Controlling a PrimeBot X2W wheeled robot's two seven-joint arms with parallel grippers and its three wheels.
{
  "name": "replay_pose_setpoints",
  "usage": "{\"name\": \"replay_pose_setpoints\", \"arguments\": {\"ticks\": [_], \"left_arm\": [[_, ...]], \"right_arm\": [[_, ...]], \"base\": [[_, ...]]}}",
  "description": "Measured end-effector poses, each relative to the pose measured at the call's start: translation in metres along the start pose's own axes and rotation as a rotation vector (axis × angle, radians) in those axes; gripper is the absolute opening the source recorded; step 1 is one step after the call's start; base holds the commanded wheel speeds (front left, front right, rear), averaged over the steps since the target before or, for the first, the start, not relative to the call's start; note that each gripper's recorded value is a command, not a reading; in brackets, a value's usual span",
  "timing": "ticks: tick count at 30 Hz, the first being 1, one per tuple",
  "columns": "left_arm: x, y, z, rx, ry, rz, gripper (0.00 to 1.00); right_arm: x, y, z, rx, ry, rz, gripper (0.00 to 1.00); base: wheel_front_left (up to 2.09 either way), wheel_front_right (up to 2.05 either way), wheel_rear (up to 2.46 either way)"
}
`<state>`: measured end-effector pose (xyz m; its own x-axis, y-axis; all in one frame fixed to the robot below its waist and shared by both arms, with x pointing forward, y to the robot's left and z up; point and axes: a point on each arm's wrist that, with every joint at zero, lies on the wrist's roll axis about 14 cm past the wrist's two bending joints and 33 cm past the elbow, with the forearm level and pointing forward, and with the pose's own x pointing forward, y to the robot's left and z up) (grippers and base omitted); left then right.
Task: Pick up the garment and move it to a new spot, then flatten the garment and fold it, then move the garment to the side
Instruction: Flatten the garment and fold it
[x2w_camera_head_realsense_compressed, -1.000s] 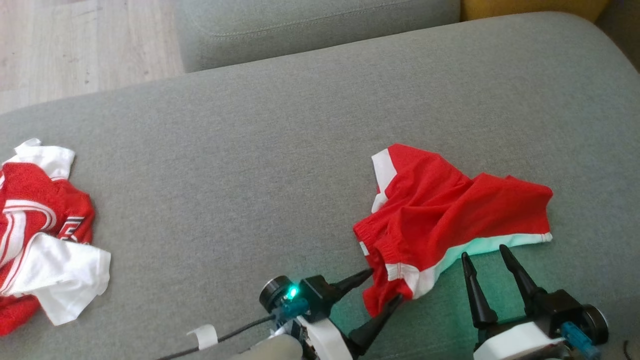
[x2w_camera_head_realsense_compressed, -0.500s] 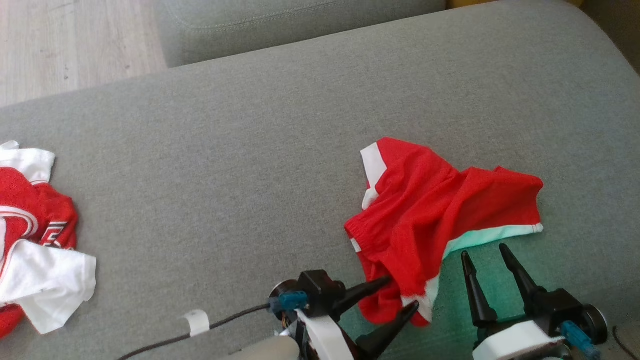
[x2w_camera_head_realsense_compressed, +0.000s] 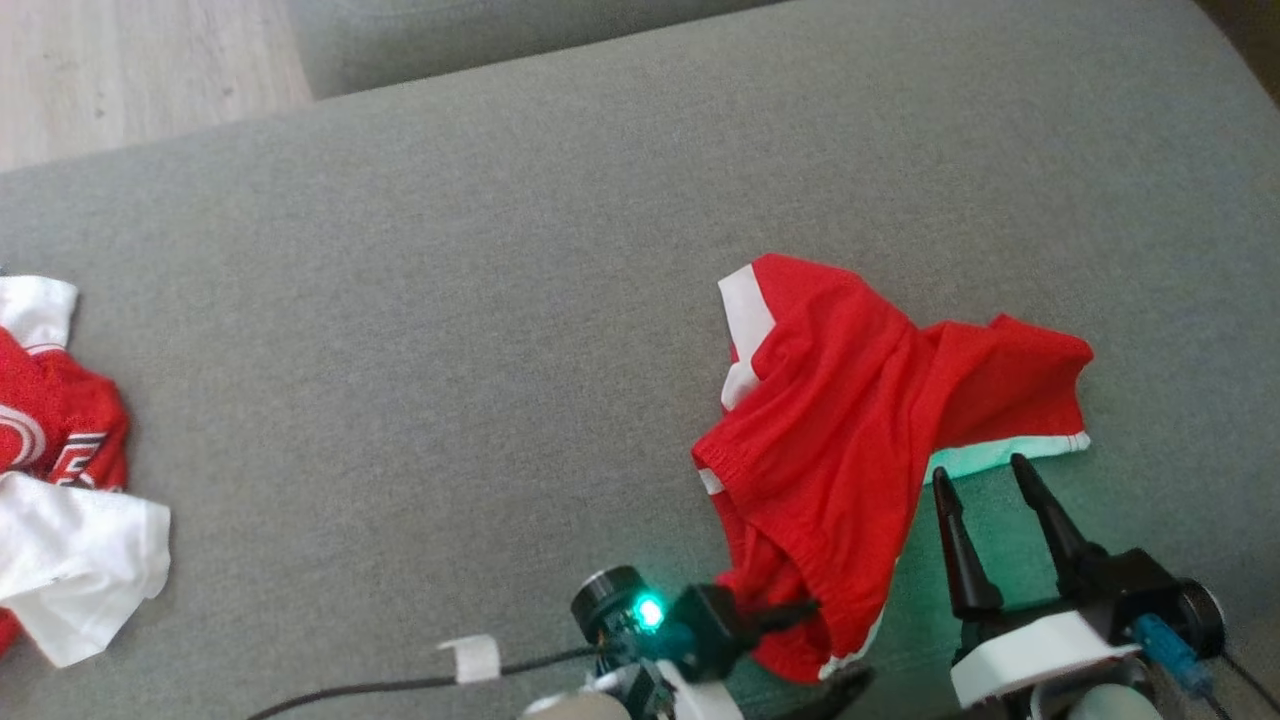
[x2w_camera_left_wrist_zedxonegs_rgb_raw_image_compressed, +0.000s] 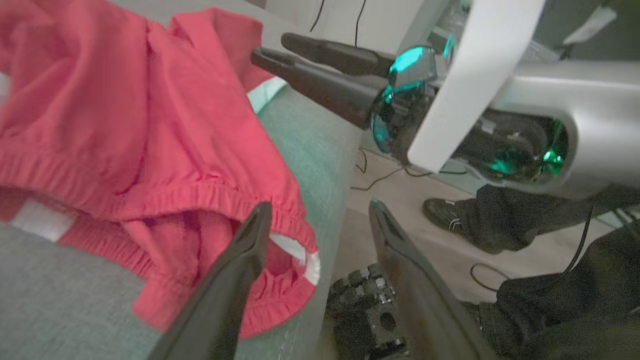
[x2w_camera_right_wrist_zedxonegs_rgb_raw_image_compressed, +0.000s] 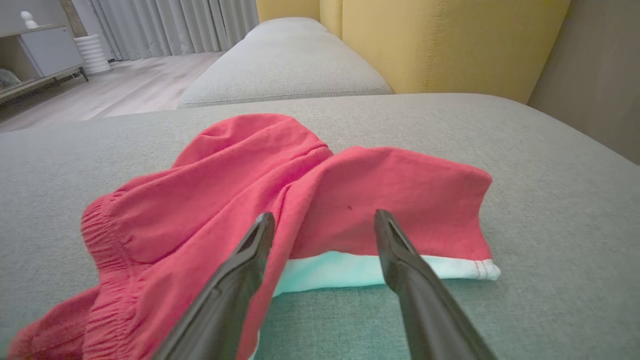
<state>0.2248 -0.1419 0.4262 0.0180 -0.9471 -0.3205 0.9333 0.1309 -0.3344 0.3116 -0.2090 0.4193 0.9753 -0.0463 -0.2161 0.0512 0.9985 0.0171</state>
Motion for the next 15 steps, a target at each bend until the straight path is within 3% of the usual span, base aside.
{"name": "replay_pose_setpoints", "arguments": {"ticks": [7,15], "left_arm": [[0.012,-0.018,-0.027,0.016,0.115,-0.059,1.0],[0.017,-0.002,-0.044,0.078,0.151,-0.047,1.0]], "right_arm": [[0.005,-0.014,0.0,-0.008,0.008,-0.041,1.0],[0.006,-0.022,-0.001,-0.014,0.017,-0.069,1.0]], "base": [[0.0,0.0,0.0],[0.0,0.0,0.0]]}}
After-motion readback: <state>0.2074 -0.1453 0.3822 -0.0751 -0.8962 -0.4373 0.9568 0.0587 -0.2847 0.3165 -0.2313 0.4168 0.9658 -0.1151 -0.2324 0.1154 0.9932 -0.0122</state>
